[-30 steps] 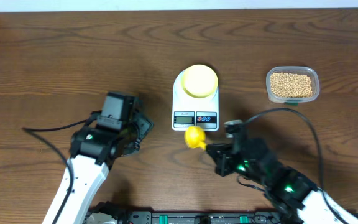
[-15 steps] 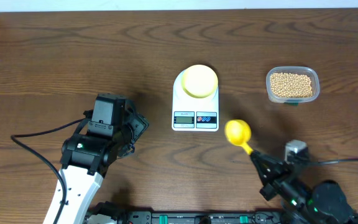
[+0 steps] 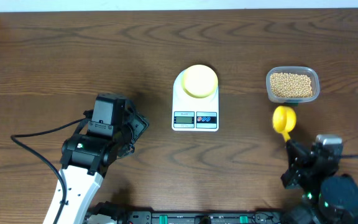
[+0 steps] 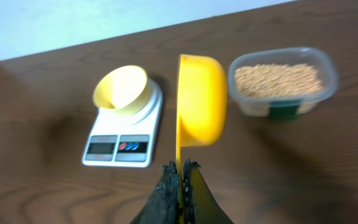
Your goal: Scoop item into bowl and weigh 50g on scale
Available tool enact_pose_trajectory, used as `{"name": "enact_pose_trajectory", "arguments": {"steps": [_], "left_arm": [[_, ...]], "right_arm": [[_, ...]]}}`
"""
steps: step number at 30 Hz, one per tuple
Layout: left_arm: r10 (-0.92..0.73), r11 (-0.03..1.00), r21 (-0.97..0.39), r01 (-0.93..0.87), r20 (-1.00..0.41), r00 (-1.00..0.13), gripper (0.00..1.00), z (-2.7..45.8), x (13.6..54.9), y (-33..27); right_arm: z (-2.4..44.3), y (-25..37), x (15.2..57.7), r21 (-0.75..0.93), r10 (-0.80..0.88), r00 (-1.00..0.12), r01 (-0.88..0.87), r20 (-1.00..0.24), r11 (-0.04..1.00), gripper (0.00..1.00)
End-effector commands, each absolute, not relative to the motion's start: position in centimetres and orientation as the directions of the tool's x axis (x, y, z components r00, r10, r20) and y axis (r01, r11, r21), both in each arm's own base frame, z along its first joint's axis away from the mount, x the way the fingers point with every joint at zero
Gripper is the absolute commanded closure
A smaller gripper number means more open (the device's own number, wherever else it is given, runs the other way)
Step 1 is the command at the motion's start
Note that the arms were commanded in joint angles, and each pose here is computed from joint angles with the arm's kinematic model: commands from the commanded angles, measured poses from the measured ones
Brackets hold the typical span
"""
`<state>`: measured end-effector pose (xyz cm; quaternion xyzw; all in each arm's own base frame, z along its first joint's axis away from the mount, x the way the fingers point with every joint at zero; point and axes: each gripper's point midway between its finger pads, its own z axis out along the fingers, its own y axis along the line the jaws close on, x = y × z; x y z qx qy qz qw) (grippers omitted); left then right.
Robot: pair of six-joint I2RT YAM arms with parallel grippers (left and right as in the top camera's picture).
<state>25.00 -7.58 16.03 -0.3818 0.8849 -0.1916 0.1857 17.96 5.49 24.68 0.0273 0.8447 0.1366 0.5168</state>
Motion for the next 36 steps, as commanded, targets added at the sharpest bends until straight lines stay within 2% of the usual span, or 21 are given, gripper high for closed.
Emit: {"name": "enact_pose_trajectory", "arguments": {"steps": [1, 4, 7, 9, 10, 11, 24, 36], "left_arm": [[-0.740, 0.646, -0.488, -0.587, -0.210, -0.639, 0.35, 16.9, 25.3, -7.4], [-0.708, 0.676, -0.491, -0.550, -0.224, -0.669, 0.37, 17.0, 25.4, -7.7], [-0.629, 0.731, -0.510, -0.453, -0.245, -0.738, 0.49, 17.4, 25.6, -8.7], [-0.569, 0.761, -0.528, -0.376, -0.266, -0.778, 0.72, 17.8, 25.8, -9.5], [-0.546, 0.769, -0.538, -0.344, -0.274, -0.792, 0.91, 18.0, 25.9, -9.9], [-0.531, 0.770, -0.550, -0.322, -0.274, -0.802, 0.93, 18.2, 25.9, -10.4], [-0.302, 0.882, -0.463, -0.090, -0.410, -0.861, 0.93, 17.0, 26.4, -16.7], [-0.288, 0.876, -0.468, -0.117, -0.312, -0.906, 0.93, 10.1, 28.7, -23.8]], "right_arm": [[27.3, 4.1, 19.0, 0.171, 0.149, -0.462, -0.006, -0.874, 0.985, 0.99], [29.2, 4.0, 19.6, 0.119, 0.115, -0.500, 0.024, -0.858, 0.993, 0.99], [30.8, 4.3, 20.2, 0.086, 0.090, -0.533, 0.033, -0.841, 0.996, 0.99], [31.6, 4.4, 20.4, 0.071, 0.079, -0.550, 0.035, -0.831, 0.997, 0.99], [31.8, 4.5, 20.5, 0.064, 0.073, -0.558, 0.035, -0.827, 0.997, 0.99], [32.1, 4.6, 20.6, 0.058, 0.069, -0.565, 0.037, -0.822, 0.998, 0.99], [31.7, 1.9, 20.9, 0.072, 0.170, -0.573, 0.189, -0.802, 0.979, 0.99], [31.2, 1.1, 20.6, 0.057, 0.178, -0.586, 0.220, -0.790, 0.974, 0.99]]}}
